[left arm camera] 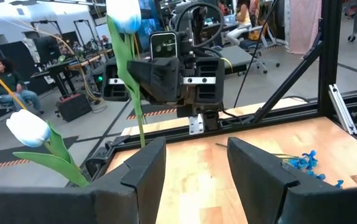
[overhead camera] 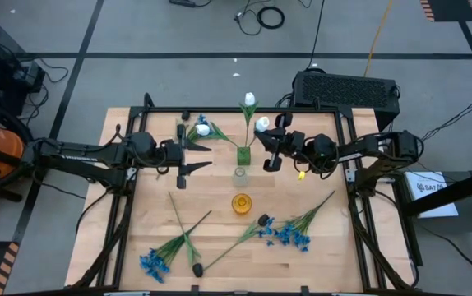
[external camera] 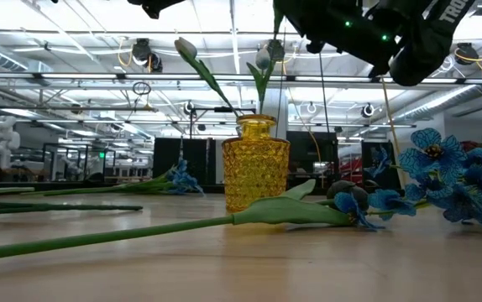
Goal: Sort flowers into vase by color
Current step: Put the white flower into the green vase
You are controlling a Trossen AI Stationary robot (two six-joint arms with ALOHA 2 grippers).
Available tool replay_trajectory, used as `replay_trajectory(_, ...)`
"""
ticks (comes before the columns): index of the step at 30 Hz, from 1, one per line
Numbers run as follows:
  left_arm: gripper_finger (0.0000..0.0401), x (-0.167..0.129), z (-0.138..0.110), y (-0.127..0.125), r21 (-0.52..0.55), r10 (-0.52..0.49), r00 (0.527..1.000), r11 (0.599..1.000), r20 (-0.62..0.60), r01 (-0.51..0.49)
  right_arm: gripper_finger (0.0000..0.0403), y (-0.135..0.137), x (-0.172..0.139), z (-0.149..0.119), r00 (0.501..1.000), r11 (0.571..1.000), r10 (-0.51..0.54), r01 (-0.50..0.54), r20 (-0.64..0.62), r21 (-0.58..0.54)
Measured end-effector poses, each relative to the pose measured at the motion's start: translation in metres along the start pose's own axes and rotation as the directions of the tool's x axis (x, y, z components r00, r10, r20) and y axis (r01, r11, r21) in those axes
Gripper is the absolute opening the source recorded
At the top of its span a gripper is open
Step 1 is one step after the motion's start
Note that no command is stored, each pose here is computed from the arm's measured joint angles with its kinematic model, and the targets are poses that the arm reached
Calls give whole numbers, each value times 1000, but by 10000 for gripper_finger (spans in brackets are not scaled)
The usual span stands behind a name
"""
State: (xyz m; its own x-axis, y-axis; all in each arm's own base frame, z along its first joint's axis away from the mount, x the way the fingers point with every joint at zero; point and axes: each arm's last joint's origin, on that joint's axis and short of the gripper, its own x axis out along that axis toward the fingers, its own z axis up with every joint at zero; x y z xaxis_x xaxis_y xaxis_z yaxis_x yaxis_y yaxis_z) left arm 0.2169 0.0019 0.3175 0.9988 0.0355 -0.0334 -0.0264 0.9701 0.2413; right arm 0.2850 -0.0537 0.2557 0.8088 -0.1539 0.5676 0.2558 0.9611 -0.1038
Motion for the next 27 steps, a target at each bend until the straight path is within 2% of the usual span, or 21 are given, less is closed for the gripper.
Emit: replay_trajectory(27,180,0,0,0,0,0,1000,1000,0,0,9,0,0,-10,997,1000,6,-7,-75,-8)
